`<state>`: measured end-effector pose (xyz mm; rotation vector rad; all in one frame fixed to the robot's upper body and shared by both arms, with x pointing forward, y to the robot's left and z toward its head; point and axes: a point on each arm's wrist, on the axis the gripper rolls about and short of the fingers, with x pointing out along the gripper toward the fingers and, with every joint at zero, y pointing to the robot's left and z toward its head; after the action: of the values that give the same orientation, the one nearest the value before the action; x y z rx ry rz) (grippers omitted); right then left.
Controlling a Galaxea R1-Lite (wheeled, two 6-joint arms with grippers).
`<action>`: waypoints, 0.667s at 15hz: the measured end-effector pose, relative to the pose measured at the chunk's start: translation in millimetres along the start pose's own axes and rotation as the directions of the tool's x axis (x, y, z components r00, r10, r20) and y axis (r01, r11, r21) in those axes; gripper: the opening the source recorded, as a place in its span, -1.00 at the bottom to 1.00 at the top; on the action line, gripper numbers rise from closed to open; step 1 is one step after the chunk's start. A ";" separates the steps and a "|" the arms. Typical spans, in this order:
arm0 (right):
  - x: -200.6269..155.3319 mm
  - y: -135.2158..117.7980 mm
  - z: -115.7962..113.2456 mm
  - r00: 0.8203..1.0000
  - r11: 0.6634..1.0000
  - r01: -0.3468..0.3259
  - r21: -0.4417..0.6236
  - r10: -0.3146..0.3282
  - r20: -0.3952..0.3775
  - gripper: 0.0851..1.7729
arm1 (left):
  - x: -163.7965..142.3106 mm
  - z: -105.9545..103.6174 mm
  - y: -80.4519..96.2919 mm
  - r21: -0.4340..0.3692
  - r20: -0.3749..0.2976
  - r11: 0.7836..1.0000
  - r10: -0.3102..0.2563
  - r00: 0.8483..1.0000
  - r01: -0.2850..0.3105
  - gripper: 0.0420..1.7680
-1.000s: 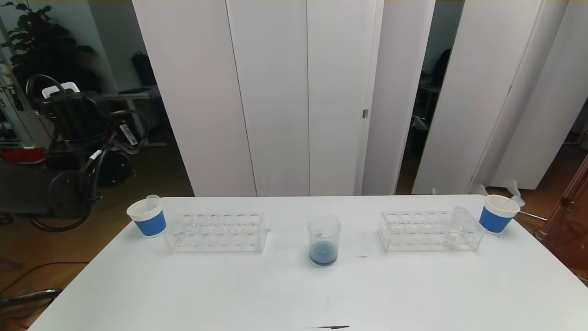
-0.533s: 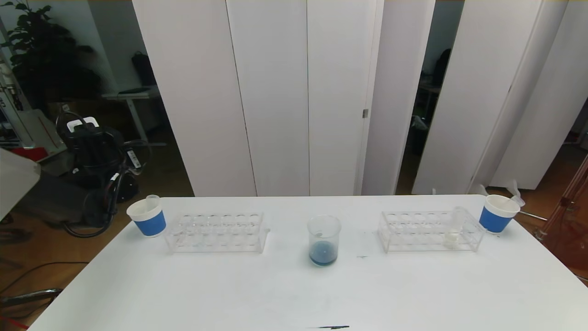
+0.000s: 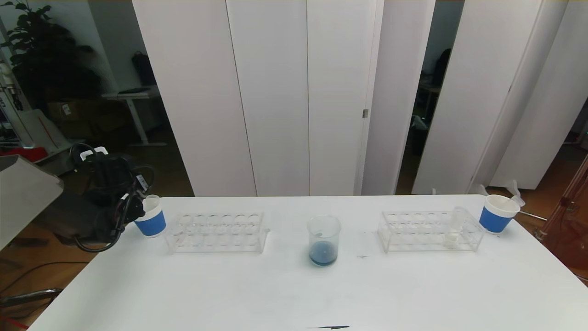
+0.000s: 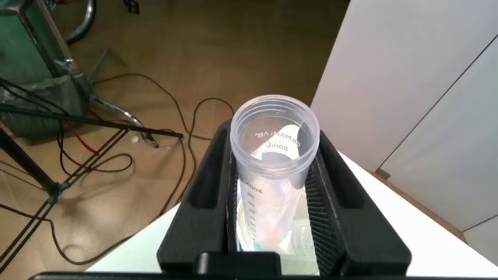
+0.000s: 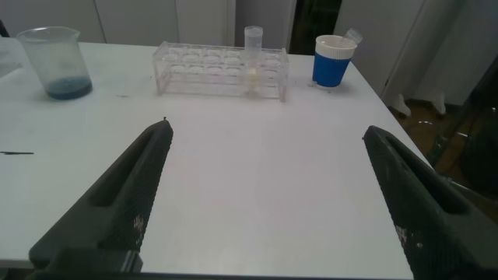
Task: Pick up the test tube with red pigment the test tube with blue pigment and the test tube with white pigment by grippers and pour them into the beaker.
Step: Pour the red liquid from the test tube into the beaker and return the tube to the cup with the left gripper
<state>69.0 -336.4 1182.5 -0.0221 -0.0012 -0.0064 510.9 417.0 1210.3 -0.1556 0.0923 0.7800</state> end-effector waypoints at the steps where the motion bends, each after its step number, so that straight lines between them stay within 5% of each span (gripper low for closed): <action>1: 0.0 0.0 0.0 1.000 1.000 0.000 0.000 0.000 0.000 0.98 | 1.2 -5.1 1.5 -0.021 -0.017 1.000 -0.009 1.000 0.009 -0.35; 3: 0.0 0.0 0.0 1.000 1.000 0.000 0.000 0.000 0.000 0.98 | 2.8 -13.4 3.6 -0.053 -0.049 0.998 -0.049 0.998 0.046 -0.35; 10: 0.0 0.0 0.0 1.000 1.000 0.000 0.000 0.000 0.000 0.98 | 9.6 -29.8 10.7 -0.059 -0.089 0.998 -0.033 0.995 0.028 -0.35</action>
<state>69.0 -336.4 1182.5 -0.0221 -0.0012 -0.0064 509.4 425.9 1178.5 -0.2467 0.1524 0.7453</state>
